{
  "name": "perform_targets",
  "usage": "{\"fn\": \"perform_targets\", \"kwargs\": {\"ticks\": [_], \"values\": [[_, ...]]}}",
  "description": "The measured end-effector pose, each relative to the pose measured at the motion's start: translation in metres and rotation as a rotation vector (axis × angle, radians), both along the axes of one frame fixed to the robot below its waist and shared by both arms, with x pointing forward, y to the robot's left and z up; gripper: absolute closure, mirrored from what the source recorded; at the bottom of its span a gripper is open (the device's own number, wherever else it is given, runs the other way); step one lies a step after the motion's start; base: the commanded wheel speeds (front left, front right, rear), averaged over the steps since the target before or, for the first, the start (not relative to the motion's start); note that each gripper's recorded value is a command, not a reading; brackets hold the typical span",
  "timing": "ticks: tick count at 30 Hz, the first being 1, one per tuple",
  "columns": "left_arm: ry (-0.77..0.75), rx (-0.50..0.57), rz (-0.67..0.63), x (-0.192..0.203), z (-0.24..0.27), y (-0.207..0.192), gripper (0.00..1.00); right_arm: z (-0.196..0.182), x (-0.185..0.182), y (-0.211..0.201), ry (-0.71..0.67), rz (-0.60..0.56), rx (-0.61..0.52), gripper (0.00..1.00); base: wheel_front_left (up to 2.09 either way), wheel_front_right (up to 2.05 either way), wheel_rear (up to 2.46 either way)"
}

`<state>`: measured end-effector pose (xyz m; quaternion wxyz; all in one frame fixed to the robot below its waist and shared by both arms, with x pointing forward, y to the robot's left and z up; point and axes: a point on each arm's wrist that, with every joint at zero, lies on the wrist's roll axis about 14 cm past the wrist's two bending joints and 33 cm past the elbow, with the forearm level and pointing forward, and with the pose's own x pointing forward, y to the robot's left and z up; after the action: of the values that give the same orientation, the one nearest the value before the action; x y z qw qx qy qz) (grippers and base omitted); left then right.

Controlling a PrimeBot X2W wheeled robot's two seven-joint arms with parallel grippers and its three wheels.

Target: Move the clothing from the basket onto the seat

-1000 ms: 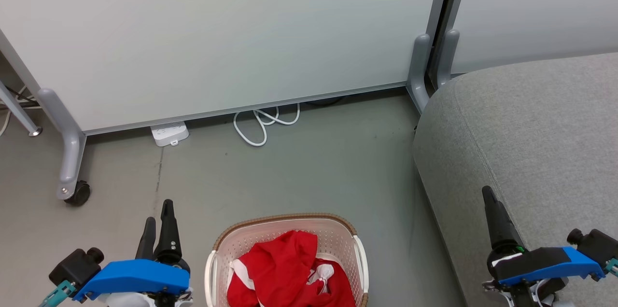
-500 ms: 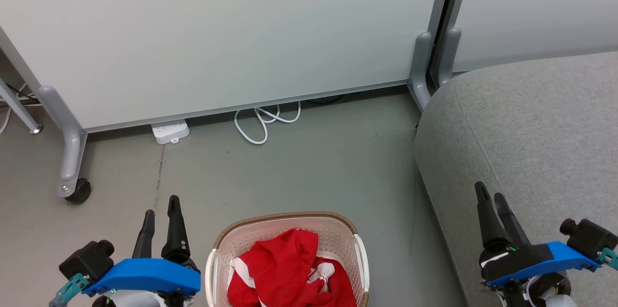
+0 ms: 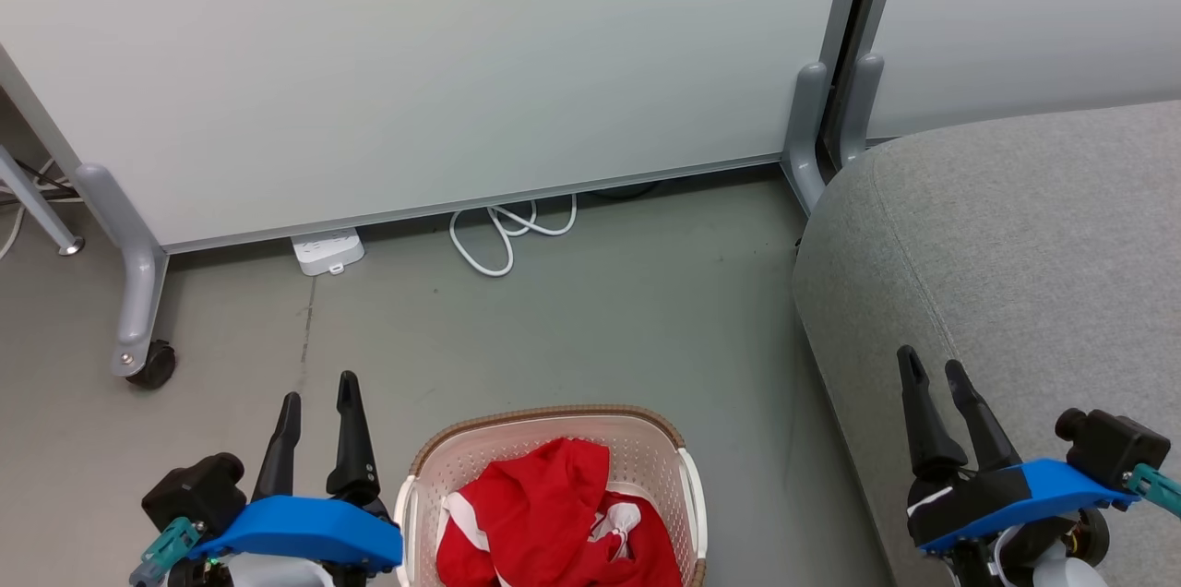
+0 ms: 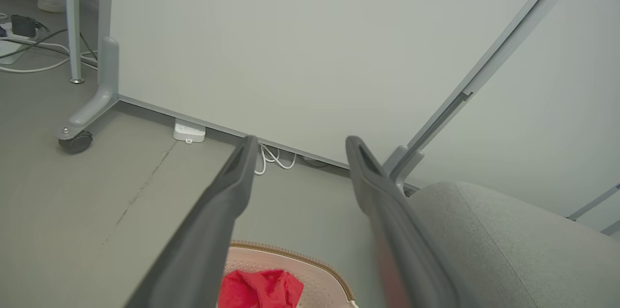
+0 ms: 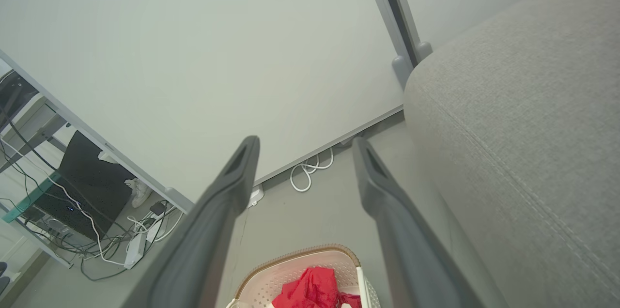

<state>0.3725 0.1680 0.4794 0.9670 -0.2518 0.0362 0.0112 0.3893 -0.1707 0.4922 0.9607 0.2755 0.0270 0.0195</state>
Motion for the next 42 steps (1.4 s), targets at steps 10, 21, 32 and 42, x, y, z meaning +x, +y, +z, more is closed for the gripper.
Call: {"fn": "perform_targets", "kwargs": {"ticks": [10,21,32,42], "values": [[-0.019,0.093,-0.015,0.000,0.002,-0.003,0.00,0.002,0.001,0.001,-0.011,0.015,-0.101,0.00,0.00,0.00,0.00],[-0.043,0.171,-0.034,-0.001,0.004,-0.007,0.00,0.007,0.003,0.000,-0.034,0.019,-0.200,0.00,0.00,0.00,0.00],[-0.072,0.249,-0.056,-0.002,0.008,-0.013,0.00,0.007,0.003,-0.001,-0.037,0.028,-0.295,0.00,0.00,0.00,0.00],[-0.092,0.306,-0.069,-0.002,0.010,-0.016,0.00,0.008,0.003,0.001,-0.047,0.041,-0.373,0.00,0.00,0.00,0.00]]}}
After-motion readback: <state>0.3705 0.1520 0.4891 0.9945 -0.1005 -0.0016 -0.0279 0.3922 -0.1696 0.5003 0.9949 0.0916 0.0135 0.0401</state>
